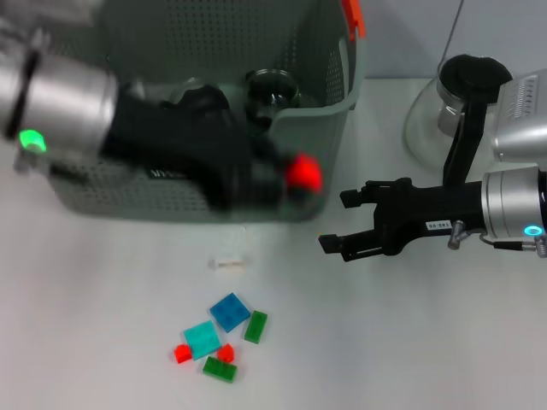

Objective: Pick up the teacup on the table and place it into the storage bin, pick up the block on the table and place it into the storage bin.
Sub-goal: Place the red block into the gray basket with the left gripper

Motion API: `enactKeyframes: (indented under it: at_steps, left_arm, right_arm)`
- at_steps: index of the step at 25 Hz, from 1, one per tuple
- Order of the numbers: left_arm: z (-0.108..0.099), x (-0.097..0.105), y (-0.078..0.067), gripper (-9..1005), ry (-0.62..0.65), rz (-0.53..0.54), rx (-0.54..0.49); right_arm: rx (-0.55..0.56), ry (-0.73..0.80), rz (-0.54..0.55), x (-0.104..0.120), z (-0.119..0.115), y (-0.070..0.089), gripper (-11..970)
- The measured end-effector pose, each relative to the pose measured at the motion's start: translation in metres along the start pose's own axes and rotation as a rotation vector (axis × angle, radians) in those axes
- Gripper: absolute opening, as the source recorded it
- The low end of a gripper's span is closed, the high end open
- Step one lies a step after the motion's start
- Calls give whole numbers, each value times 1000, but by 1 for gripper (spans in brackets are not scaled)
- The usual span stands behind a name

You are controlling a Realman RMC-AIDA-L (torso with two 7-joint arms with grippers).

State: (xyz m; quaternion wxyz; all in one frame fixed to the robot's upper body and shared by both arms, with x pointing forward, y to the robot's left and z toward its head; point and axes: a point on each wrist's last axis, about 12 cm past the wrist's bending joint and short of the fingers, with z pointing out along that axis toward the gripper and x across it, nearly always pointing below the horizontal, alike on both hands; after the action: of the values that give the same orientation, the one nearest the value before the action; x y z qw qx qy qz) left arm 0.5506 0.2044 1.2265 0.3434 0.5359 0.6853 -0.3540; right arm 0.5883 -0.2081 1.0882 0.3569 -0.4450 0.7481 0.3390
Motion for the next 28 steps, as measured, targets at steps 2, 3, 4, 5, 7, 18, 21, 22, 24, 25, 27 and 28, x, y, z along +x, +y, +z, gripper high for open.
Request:
enactKeyframes:
  at_steps: [2,3,4,5,7,18,21,22,24,25,27,28]
  left_arm:
    - [-11,-10,14,300,-49,-7,-77]
    - [-15,-14,22,299,-66,-15,-114]
    - [-18,-19,36,299,-80,-43,-162]
    - [-19,-22,48,298,-88,-68,-199]
    - [-19,-26,69,298,-98,-120,-276]
    - [-13,-15,126,376,-130,-330,-515]
    - [-18,-16,125,410,-132,-324,-525]
    - [-20,-16,123,448,-132,-319,-523]
    - [-23,-18,117,524,-130,-306,-503]
    - [-26,-21,107,561,-131,-284,-466]
    - [-29,-24,82,637,-125,-215,-362]
    - [-29,-25,67,683,-118,-170,-307]
  right_arm:
    - [-6,2,3,1,0,1,946]
    - [-8,3,2,1,0,1,946]
    - [-11,3,2,2,1,2,946]
    - [-14,4,1,2,1,2,946]
    - [-19,3,-1,2,2,3,946]
    - [-19,2,2,3,0,4,945]
    - [-16,1,2,3,0,3,945]
    - [-16,1,2,3,-1,3,945]
    - [-15,1,1,3,-1,3,945]
    - [-14,1,1,3,-1,3,945]
    - [-14,1,3,3,-1,2,945]
    - [-13,1,5,3,-2,2,945]
